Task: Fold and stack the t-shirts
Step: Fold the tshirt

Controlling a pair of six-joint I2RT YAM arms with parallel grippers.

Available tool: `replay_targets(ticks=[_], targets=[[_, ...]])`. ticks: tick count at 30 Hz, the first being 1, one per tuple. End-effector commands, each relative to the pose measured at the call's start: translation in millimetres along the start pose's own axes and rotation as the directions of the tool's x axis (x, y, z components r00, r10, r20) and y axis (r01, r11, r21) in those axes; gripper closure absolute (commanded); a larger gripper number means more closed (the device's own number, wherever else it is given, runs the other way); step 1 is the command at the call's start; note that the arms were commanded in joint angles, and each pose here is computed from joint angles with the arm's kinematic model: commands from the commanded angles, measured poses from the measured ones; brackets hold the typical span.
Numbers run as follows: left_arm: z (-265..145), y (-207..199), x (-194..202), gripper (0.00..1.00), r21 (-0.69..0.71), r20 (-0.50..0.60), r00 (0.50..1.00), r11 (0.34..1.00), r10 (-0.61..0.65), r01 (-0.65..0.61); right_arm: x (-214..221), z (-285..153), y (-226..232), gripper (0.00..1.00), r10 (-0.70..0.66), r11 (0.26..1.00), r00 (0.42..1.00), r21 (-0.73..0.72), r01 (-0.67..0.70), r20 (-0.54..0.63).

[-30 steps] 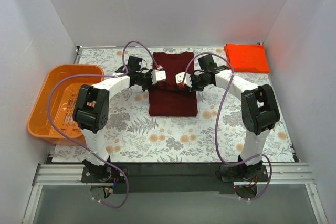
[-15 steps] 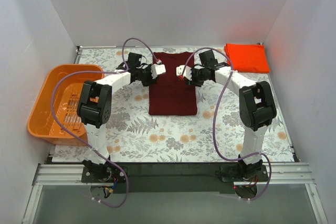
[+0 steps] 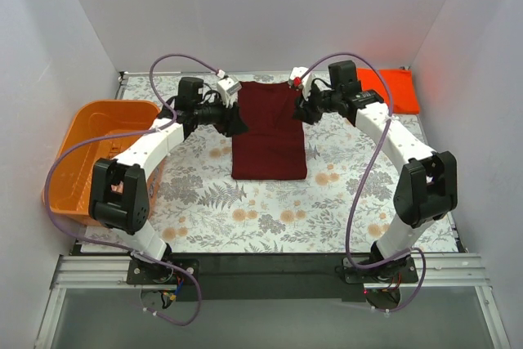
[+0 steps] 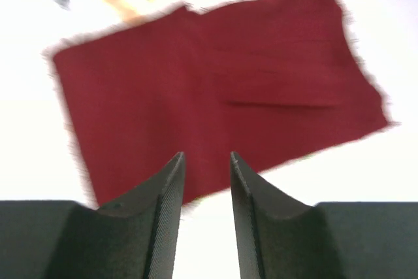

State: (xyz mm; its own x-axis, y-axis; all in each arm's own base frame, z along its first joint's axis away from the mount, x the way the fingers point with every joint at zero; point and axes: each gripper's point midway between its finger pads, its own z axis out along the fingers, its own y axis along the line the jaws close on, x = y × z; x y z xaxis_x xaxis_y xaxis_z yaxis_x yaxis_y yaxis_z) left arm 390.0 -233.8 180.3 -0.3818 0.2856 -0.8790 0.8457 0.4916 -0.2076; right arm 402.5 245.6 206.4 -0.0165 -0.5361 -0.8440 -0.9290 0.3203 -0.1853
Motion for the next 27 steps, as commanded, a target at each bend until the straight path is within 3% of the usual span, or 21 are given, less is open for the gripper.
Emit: replay_targets(ticks=[1, 2, 5, 6, 8, 12, 15, 20, 23, 25, 27], targets=[[8.1, -64.8, 32.1, 0.56, 0.163, -0.115, 0.891, 0.876, -0.440, 0.454, 11.5, 9.4, 65.1, 0.62, 0.436, 0.874, 0.898, -0.211, -0.438, -0.059], [12.1, -65.7, 32.2, 0.56, 0.168, -0.103, 0.885, 0.869, -0.454, 0.466, 18.9, 12.0, 76.3, 0.63, 0.498, 0.830, 0.862, -0.238, -0.504, -0.090], [22.0, -70.4, 52.1, 0.56, 0.166, -0.147, 0.802, 0.785, -0.579, 0.596, 34.9, 23.4, 104.1, 0.67, 0.644, 0.684, 0.748, -0.319, -0.656, -0.159], [25.2, -71.3, 59.5, 0.57, 0.162, -0.167, 0.779, 0.762, -0.605, 0.627, 39.1, 27.5, 108.8, 0.67, 0.658, 0.661, 0.734, -0.338, -0.670, -0.168], [31.1, -72.5, 79.9, 0.58, 0.143, -0.216, 0.724, 0.712, -0.655, 0.687, 53.2, 34.6, 111.2, 0.69, 0.674, 0.644, 0.715, -0.324, -0.692, -0.187], [35.1, -72.2, 119.7, 0.58, 0.094, -0.275, 0.669, 0.674, -0.690, 0.733, 105.9, 46.7, 131.9, 0.71, 0.718, 0.567, 0.632, -0.281, -0.774, -0.294], [36.4, -64.6, 155.3, 0.58, 0.031, -0.311, 0.611, 0.634, -0.728, 0.772, 139.4, 53.1, 135.8, 0.71, 0.733, 0.551, 0.594, -0.223, -0.804, -0.332], [27.7, -48.5, 180.3, 0.59, -0.026, -0.317, 0.527, 0.563, -0.788, 0.826, 180.0, 44.7, 131.6, 0.72, 0.762, 0.532, 0.542, -0.135, -0.836, -0.354], [18.9, -49.8, 175.0, 0.58, -0.014, -0.326, 0.535, 0.569, -0.780, 0.822, 186.8, 31.7, 131.3, 0.72, 0.759, 0.545, 0.548, -0.117, -0.830, -0.351], [13.1, -51.4, 158.1, 0.56, 0.038, -0.318, 0.609, 0.632, -0.726, 0.774, 178.9, 21.3, 135.0, 0.72, 0.744, 0.556, 0.562, -0.132, -0.821, -0.362], [1.9, -50.0, 126.0, 0.56, 0.064, -0.264, 0.708, 0.721, -0.655, 0.690, 148.7, 7.9, 127.0, 0.70, 0.701, 0.623, 0.647, -0.184, -0.760, -0.299]])
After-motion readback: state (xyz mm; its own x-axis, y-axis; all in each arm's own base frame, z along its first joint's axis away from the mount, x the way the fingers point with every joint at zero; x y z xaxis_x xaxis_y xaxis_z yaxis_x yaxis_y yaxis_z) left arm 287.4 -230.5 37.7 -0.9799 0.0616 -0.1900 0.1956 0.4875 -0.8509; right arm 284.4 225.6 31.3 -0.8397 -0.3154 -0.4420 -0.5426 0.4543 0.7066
